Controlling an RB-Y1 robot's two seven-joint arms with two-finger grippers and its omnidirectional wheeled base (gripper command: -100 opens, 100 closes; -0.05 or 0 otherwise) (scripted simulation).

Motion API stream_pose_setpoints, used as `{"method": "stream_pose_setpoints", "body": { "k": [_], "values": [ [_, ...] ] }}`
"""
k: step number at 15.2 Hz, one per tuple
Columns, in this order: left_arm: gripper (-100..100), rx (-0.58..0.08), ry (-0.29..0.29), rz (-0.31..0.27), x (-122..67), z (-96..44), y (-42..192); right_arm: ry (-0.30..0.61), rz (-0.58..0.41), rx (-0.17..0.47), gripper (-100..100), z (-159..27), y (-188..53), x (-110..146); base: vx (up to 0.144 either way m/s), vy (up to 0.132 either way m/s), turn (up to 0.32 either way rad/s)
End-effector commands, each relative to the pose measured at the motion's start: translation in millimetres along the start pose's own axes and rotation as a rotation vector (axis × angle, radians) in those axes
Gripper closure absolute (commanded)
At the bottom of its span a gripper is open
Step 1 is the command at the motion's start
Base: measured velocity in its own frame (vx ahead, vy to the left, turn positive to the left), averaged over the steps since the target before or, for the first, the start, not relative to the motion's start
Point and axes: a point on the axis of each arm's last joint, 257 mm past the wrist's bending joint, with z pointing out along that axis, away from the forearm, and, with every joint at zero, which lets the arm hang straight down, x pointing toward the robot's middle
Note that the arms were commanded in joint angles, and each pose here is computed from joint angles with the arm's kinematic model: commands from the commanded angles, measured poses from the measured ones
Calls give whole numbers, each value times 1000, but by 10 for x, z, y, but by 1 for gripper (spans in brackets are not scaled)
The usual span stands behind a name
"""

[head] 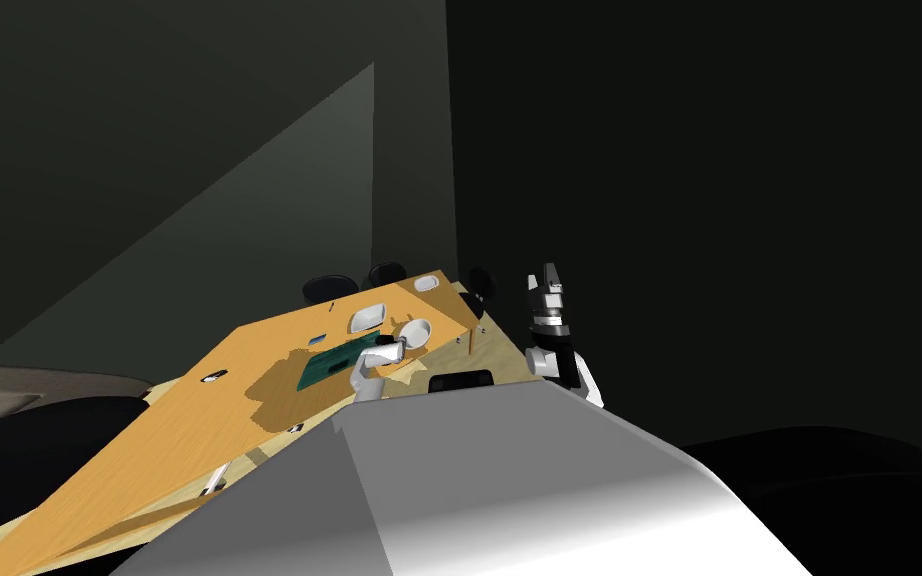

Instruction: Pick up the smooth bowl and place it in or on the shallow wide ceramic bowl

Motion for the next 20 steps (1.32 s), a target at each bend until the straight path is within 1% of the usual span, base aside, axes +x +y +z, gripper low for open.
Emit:
{"method": "stream_pose_setpoints", "body": {
  "k": [1, 2, 3, 4, 5, 10, 11, 12, 16, 17, 20],
  "values": [
    [-100, -18, 33, -12, 210, 37, 36, 0, 0, 0, 0, 0, 0, 0, 45, 16, -7],
    [-100, -25, 57, -24, 352, 34, 47, 0, 0, 0, 0, 0, 0, 0, 26, 7, -4],
    [-100, -29, 72, -31, 440, 30, 51, 0, 0, 0, 0, 0, 0, 0, 14, 4, -5],
    [-100, -25, 53, -21, 322, 52, 45, 0, 0, 0, 0, 0, 0, 0, 7, 1, -6],
    [-100, -24, 57, -22, 366, 115, 72, 0, 0, 0, 0, 0, 0, 0, 14, 1, 3],
    [-100, -21, 58, -21, 399, 244, 135, 0, 0, 0, 0, 0, 0, 0, 26, 9, 5],
    [-100, -24, 58, -21, 396, 207, 125, 0, 0, 0, 0, 0, 0, 0, 15, 6, 1],
    [100, -22, 57, -21, 397, 214, 124, 0, 0, 0, 0, 0, 0, 0, 6, 2, 0],
    [100, -24, 61, -18, 416, 214, 131, 0, 0, 0, 0, 1, 0, 0, -1, 0, -7],
    [100, -23, 57, -22, 375, 152, 89, 0, 0, 0, 0, 1, 0, 0, -17, -8, 2],
    [100, -25, 57, -22, 356, 77, 55, 0, 0, 0, 0, 1, 0, 1, -29, -12, 2]
  ]
}}
